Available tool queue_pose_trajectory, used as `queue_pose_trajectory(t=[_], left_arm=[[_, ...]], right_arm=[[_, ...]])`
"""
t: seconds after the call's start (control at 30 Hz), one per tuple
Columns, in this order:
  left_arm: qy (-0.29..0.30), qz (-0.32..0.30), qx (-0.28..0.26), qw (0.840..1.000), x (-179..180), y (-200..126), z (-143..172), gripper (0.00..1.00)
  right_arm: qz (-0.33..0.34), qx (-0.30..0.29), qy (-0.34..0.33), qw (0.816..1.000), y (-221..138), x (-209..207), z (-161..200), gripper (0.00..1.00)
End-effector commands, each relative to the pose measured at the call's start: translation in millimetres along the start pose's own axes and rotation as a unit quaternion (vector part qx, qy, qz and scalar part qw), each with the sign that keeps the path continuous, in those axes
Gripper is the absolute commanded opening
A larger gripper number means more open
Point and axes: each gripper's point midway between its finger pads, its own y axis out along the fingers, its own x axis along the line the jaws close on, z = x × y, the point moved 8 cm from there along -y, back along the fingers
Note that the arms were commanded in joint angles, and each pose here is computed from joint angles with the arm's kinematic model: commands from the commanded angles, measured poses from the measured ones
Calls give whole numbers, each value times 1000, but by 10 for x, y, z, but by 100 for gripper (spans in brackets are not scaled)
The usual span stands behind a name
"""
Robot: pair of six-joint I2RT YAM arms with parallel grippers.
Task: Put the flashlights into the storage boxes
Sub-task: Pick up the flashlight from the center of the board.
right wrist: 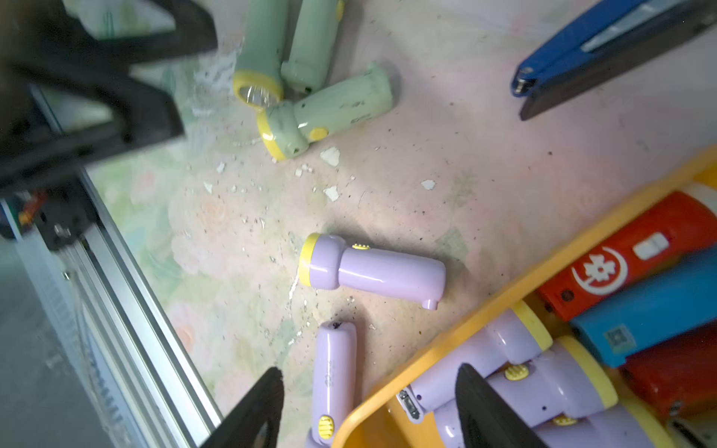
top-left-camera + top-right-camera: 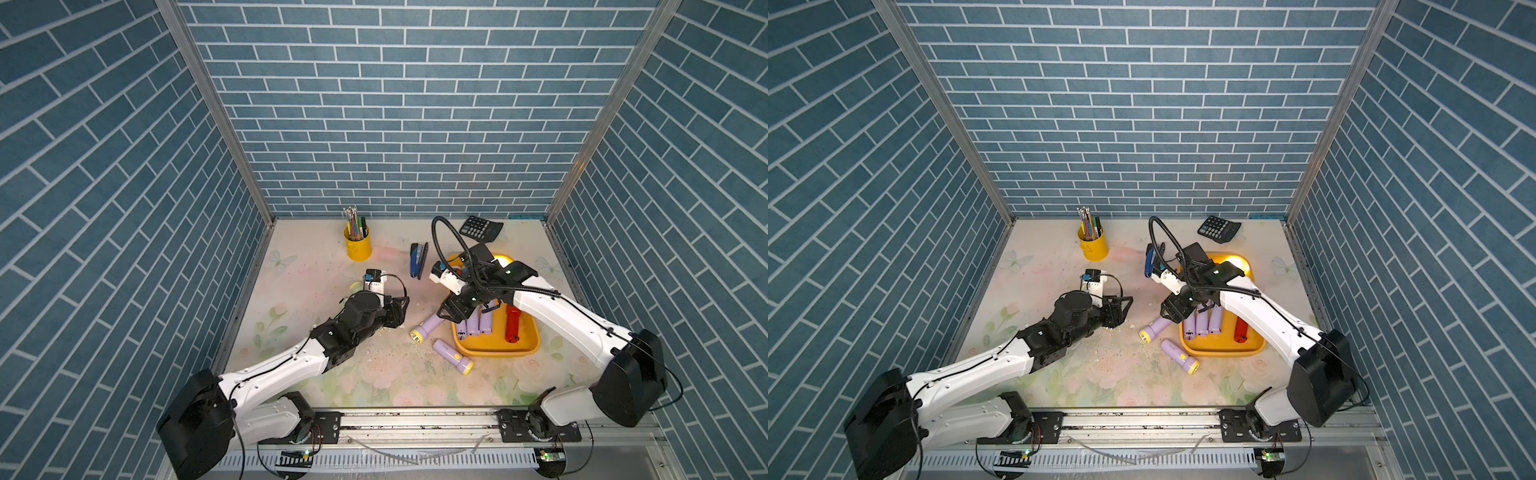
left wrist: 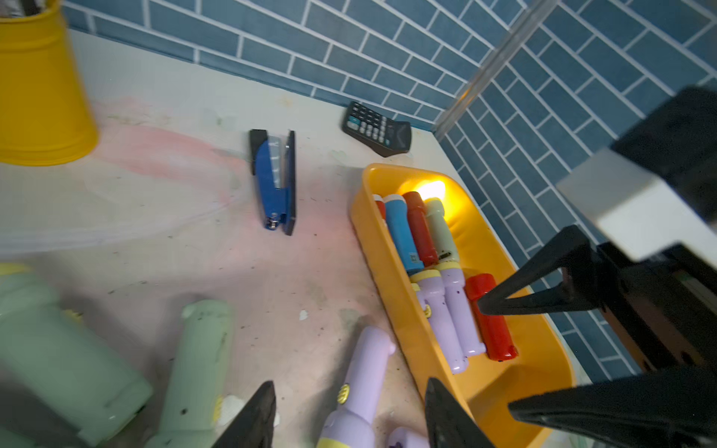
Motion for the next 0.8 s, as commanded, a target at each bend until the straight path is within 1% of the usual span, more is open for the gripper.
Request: queue_pose_trajectory(t=[0.0,0.07,0.17,0.27,0.47,0.7,0.77], left_arm=[[1,-63,23,998,277,-112,120,62],[-3,-75,18,997,360,-180,120,62],[-8,-90,14,996,471,-257,136,63],[-14,-101,10,995,566,-323,146,63],[-27,-118,5,993,712,-395,193,65],[-39,-127,7,991,811,-410,232,65],[-42,-129,8,991,831,-417,249,65]], right_arm=[[-25,92,-190,977,82,37,65,73],[-32,130,-237,962,205,10,49,73],[-35,172,-288,941,403,-52,42,73],[-36,182,-329,926,562,-97,45,72],[-49,192,-347,917,811,-138,-19,71],[-71,199,-350,913,1077,-129,-38,70],[-77,206,-348,911,1150,-134,-23,69]])
